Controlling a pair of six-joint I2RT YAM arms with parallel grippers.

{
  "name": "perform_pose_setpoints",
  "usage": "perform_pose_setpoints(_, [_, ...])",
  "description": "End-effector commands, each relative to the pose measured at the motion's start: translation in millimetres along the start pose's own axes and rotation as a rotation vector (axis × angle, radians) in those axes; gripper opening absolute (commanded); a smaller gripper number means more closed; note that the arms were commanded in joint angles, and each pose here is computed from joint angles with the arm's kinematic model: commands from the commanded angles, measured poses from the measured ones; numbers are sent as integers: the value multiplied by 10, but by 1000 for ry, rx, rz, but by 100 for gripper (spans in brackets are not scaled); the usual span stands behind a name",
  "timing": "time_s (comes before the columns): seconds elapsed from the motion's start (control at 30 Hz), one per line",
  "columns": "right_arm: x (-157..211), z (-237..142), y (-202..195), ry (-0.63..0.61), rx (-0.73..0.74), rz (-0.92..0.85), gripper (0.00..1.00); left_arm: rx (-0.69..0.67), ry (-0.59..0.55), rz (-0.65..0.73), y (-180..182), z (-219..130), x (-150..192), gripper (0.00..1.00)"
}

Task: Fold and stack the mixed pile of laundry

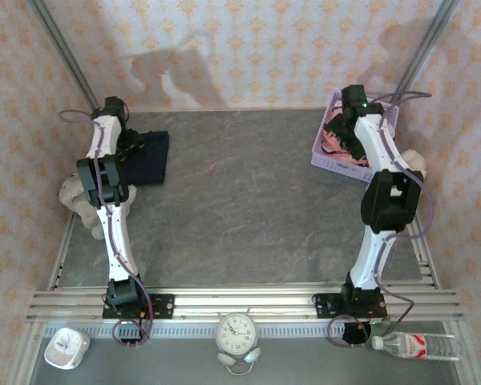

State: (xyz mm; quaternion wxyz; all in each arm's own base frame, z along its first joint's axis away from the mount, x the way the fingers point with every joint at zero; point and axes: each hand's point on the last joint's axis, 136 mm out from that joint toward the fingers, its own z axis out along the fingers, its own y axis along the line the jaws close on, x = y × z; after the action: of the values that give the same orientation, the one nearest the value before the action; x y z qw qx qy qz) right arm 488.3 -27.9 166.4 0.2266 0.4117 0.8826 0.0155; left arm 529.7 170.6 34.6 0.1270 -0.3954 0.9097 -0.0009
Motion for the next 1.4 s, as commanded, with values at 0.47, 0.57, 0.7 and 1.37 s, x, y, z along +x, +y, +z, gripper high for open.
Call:
perform_pose_setpoints(0.47, [-488, 1285, -522, 29, 236, 261, 76, 454, -101, -4, -937, -1538, 161, 100])
perform_pose_setpoints(0.57, [-605, 1240, -476, 16, 200, 258, 28, 507, -79, 45, -1105, -1715, 399, 100])
perform_pose_setpoints(0.7, [-1052, 633, -195, -119, 56, 237, 0, 581, -28, 56, -1244, -1806, 707, 100])
perform_pose_setpoints(1.37, [-403, -4783, 1166, -391, -1348, -89, 0, 834, 61, -52, -1449, -2276, 1123, 100])
